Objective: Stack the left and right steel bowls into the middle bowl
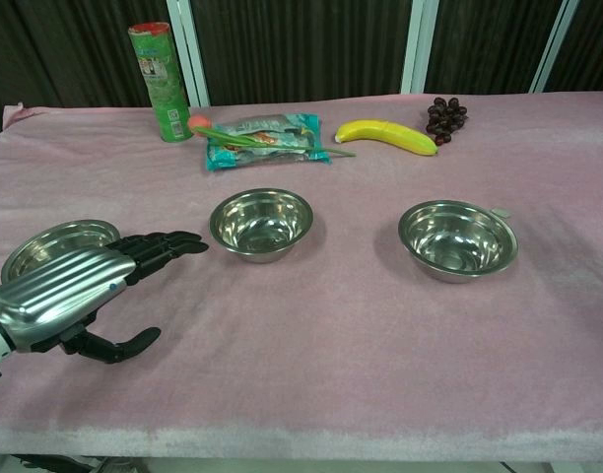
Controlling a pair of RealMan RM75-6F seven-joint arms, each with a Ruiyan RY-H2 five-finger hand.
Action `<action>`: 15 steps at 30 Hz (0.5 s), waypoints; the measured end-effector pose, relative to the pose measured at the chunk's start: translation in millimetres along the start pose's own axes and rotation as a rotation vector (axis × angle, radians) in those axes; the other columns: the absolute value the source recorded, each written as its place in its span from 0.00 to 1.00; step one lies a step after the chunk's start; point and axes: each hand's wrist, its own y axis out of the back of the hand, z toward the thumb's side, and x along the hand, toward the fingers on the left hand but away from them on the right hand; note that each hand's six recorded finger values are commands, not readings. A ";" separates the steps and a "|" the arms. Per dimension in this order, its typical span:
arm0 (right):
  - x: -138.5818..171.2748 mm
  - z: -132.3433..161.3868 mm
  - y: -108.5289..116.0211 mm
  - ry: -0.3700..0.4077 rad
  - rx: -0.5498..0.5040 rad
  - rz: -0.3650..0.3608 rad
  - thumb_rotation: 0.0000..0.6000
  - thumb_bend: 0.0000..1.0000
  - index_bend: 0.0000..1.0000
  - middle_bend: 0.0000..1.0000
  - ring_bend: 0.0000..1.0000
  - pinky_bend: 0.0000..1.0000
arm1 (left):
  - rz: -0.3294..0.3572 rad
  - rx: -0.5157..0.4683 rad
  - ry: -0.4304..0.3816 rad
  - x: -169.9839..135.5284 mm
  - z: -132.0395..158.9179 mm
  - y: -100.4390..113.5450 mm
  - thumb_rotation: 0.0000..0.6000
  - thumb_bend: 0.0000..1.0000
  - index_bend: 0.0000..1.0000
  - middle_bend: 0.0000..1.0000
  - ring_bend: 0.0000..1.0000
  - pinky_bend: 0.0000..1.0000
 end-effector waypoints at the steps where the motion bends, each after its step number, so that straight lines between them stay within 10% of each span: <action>1: 0.3 -0.1 0.1 -0.001 0.000 -0.001 1.00 0.33 0.00 0.00 0.00 0.00 | 0.000 0.002 0.000 -0.4 -0.1 0.0 1.00 0.42 0.00 0.00 0.00 0.09; 15: 3.4 0.8 2.2 0.016 -0.013 0.002 1.00 0.33 0.00 0.00 0.00 0.00 | 0.089 0.195 0.194 -31.8 -51.1 10.6 1.00 0.42 0.17 0.00 0.00 0.09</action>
